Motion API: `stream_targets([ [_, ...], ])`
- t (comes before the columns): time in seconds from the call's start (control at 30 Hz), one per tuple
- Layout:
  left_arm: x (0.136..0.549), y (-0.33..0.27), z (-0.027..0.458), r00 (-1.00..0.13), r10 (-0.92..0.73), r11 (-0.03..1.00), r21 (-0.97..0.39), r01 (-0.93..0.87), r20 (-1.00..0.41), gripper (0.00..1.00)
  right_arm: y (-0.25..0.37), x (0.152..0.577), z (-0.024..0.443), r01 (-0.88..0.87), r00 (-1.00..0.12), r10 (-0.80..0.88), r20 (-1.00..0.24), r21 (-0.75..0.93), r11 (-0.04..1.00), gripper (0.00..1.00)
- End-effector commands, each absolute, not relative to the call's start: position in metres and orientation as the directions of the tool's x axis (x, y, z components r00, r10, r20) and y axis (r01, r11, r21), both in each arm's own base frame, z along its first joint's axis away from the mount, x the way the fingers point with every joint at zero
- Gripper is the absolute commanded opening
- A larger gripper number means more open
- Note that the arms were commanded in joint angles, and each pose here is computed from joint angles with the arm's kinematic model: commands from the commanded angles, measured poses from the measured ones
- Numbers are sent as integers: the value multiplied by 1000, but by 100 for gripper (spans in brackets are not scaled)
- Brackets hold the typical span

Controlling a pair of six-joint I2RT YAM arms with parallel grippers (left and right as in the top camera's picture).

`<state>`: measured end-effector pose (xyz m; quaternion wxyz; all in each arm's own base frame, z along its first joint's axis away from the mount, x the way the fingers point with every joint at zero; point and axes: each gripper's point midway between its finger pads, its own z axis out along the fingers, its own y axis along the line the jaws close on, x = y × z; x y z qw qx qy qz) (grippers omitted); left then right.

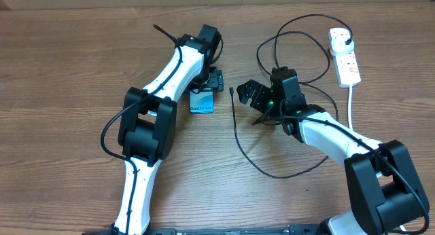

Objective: Plug charger to phone and switch on socket

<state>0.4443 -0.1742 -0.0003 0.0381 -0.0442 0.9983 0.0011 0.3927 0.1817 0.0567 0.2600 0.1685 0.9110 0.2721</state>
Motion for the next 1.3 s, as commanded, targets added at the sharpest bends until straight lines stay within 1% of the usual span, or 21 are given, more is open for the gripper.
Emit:
stream_targets([
  [0.0,420,-160,-53,-994,-107,989,100,-105,22,88,181,401,70,152,-787,459,-412,592,791,100],
  [0.17,420,-160,-53,-994,-107,989,100,-105,22,80,181,401,70,151,-787,459,-412,592,791,100],
  [0.47,420,-160,-53,-994,-108,989,100,-105,21,79,181,401,70,151,-787,459,-412,592,791,100],
  [0.67,420,-160,-53,-994,-107,989,100,-105,22,73,181,401,70,152,-787,459,-412,592,791,100],
  [1.27,420,-159,-53,-994,-108,989,102,-105,25,72,181,401,70,151,-787,459,-412,592,791,100],
])
